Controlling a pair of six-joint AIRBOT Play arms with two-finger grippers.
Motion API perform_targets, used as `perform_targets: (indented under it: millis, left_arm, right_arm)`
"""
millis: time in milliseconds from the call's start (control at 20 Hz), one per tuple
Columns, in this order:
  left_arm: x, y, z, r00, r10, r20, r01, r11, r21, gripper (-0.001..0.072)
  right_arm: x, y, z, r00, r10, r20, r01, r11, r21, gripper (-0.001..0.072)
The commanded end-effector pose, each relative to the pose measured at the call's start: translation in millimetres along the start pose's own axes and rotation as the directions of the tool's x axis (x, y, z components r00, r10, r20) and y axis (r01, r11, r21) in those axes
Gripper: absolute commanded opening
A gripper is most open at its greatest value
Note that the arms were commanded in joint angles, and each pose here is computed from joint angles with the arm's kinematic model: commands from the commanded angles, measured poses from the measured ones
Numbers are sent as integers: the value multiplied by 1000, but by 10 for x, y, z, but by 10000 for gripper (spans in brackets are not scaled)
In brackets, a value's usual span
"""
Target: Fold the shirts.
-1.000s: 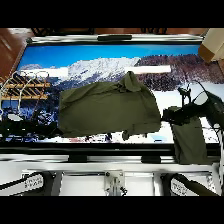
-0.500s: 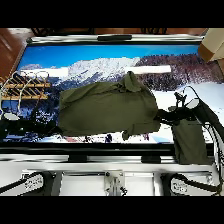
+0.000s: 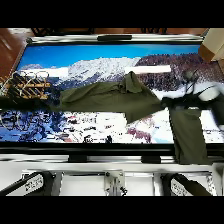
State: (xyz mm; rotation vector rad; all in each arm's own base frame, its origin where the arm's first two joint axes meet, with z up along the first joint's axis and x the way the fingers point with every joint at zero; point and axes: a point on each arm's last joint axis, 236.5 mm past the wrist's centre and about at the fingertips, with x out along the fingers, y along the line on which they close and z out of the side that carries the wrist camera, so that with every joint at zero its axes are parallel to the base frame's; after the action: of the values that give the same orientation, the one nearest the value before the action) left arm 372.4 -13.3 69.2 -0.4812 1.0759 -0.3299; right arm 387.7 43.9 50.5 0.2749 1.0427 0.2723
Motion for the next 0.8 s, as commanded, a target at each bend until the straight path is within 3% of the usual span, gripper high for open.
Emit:
perform_targets:
  millis: [0, 100, 200, 350, 450, 550, 650, 750]
  left_arm:
    - [-1644, -954, 1086, 887, 10, 462, -139, 959, 248, 27]
    - [-2855, -1749, 1228, 700, -55, 712, -247, 917, 313, 27]
    - [-3811, -2480, 903, 507, -141, 851, -300, 896, 327, 27]
    - [-4456, -3023, 191, 340, -186, 922, -357, 881, 310, 27]
    - [-4602, -3129, -167, 285, -179, 942, -387, 877, 284, 27]
    - [-4661, -2982, -325, 260, -94, 961, -454, 866, 208, 27]
    - [-4511, -2712, -347, 322, 18, 947, -490, 858, 151, 28]
    - [-4177, -2436, -303, 441, 96, 893, -506, 848, 158, 28]
  right_arm:
    - [-1780, 702, 1011, 861, 18, 508, 114, 967, -228, 80]
    - [-3187, 1238, 1240, 606, 85, 791, 221, 937, -270, 80]
    - [-4282, 1683, 989, 373, 161, 914, 280, 919, -277, 80]
    - [-4970, 2005, 420, 232, 221, 947, 264, 923, -280, 80]
    - [-5029, 2001, 203, 239, 202, 950, 250, 932, -261, 80]
    - [-4912, 1892, 142, 294, 152, 944, 266, 935, -234, 81]
    - [-4677, 1748, 180, 381, 98, 919, 273, 938, -214, 80]
    - [-4294, 1607, 249, 511, 56, 857, 259, 942, -216, 81]
